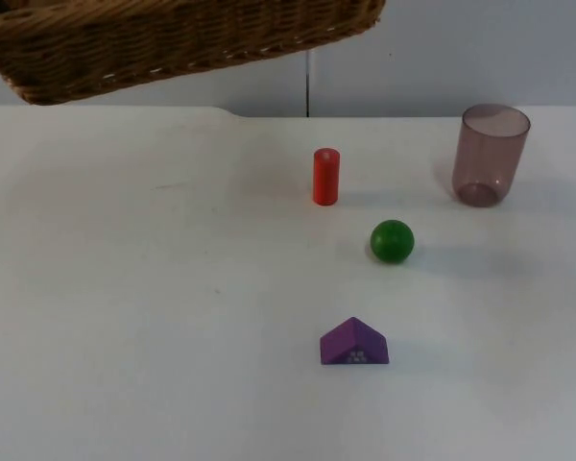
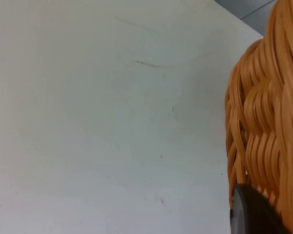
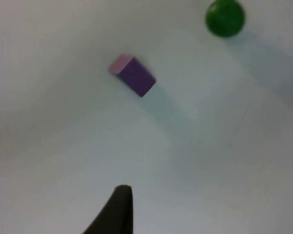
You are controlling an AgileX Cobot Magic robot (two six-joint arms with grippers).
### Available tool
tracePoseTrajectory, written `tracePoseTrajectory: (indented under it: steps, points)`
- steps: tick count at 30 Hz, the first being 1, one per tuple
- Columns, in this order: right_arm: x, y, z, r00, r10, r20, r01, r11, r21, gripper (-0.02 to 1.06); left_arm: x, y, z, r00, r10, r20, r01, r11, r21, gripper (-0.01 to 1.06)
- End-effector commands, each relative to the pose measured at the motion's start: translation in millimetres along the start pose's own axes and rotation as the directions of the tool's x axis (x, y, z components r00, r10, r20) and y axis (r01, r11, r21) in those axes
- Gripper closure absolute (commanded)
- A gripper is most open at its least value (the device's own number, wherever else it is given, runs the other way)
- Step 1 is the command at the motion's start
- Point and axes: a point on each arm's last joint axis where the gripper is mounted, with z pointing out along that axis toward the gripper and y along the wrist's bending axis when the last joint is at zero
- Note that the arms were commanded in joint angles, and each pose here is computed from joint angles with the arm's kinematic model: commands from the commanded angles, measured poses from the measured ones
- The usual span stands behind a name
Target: Pick up the basket with the left hand and place the triangular block into the basket with the right hand.
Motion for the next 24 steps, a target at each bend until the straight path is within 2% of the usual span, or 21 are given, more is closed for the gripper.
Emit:
tracePoseTrajectory:
  steps: [1,4,6,7,10,12,13,16,20,23,24]
  points:
    - [-6.3,7.7,18.3,0.996,-0.088,-0.021,0.088,0.995,-0.04,0.0,-2.1,-5.0,-5.8,0.999,-0.009,0.037,0.008,0.999,0.032,1.05]
    - [-14.6,26.6,54.7,0.974,-0.221,-0.056,0.214,0.972,-0.1,0.0,-1.7,-5.0,-5.8,0.999,0.015,0.033,-0.016,0.999,0.031,1.05]
    - [-17.4,42.2,76.7,0.949,-0.305,-0.074,0.293,0.945,-0.143,0.0,-1.4,-4.8,-5.8,0.999,0.016,0.03,-0.017,0.999,0.029,1.05]
    - [-17.4,42.2,76.7,0.949,-0.305,-0.074,0.293,0.945,-0.143,0.0,-1.4,-4.8,-5.8,0.999,0.016,0.03,-0.017,0.999,0.029,1.05]
    - [-16.4,61.3,108.2,0.905,-0.413,-0.101,0.388,0.9,-0.198,0.0,-1.4,-4.8,-5.8,0.999,0.016,0.03,-0.017,0.999,0.029,1.05]
    - [-15.0,68.5,127.7,0.875,-0.471,-0.109,0.444,0.872,-0.204,0.0,-1.4,-4.8,-5.8,0.999,0.016,0.03,-0.017,0.999,0.029,1.05]
    - [-15.0,68.5,127.7,0.875,-0.471,-0.109,0.444,0.872,-0.204,0.0,-1.4,-4.8,-5.8,0.999,0.016,0.03,-0.017,0.999,0.029,1.05]
    - [-16.1,71.6,150.8,0.842,-0.532,-0.089,0.515,0.843,-0.156,0.0,-1.4,-4.8,-5.8,0.999,0.016,0.03,-0.017,0.999,0.029,1.05]
    - [-17.8,64.6,169.1,0.841,-0.534,-0.089,0.525,0.845,-0.106,0.0,-1.5,-4.8,-5.8,0.999,0.02,0.031,-0.021,0.999,0.029,1.05]
    - [-22.6,61.7,179.4,0.827,-0.553,-0.099,0.542,0.832,-0.118,0.0,-1.5,-4.8,-5.8,0.999,0.023,0.031,-0.024,0.999,0.029,1.05]
    - [-24.4,60.7,185.3,0.815,-0.568,-0.114,0.554,0.821,-0.138,0.0,-1.5,-4.8,-5.8,0.999,0.023,0.031,-0.024,0.999,0.029,1.05]
